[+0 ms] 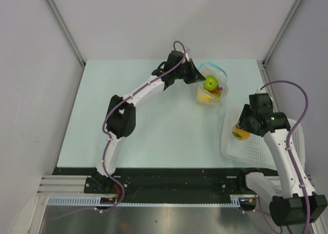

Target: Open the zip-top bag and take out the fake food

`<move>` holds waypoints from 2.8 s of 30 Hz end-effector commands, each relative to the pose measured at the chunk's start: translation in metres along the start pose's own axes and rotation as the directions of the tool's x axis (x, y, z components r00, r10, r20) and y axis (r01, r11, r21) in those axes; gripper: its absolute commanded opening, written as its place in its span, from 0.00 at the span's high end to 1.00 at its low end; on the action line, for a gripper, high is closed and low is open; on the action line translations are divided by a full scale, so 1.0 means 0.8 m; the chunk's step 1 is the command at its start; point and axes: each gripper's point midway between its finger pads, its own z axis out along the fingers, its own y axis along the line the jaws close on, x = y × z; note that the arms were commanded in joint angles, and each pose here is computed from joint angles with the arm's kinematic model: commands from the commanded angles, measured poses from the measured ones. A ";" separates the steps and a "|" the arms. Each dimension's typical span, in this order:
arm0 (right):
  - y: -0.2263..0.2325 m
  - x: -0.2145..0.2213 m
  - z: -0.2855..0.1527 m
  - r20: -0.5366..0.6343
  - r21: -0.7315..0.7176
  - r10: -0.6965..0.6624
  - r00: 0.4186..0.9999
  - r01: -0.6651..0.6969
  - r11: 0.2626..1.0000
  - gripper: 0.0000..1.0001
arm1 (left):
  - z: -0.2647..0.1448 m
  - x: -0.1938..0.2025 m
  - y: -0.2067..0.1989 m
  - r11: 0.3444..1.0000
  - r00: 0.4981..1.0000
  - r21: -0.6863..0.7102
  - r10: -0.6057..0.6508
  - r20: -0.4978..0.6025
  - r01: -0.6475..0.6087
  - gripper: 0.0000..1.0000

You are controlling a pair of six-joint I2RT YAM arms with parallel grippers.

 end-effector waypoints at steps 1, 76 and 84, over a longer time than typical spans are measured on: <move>-0.004 -0.018 0.027 -0.024 -0.005 0.070 0.997 -0.070 0.998 0.87 | -0.030 -0.028 -0.058 0.993 0.997 0.102 0.053 0.048 -0.058 1.00; 0.234 -0.217 0.188 0.245 -0.265 0.212 0.946 -0.145 0.953 0.40 | -0.023 0.011 -0.048 0.994 0.997 0.073 -0.082 -0.017 0.083 1.00; 0.247 -0.227 0.208 0.254 -0.311 0.224 0.941 -0.140 0.940 0.20 | -0.019 0.014 -0.047 0.996 0.997 0.058 -0.071 -0.023 0.072 1.00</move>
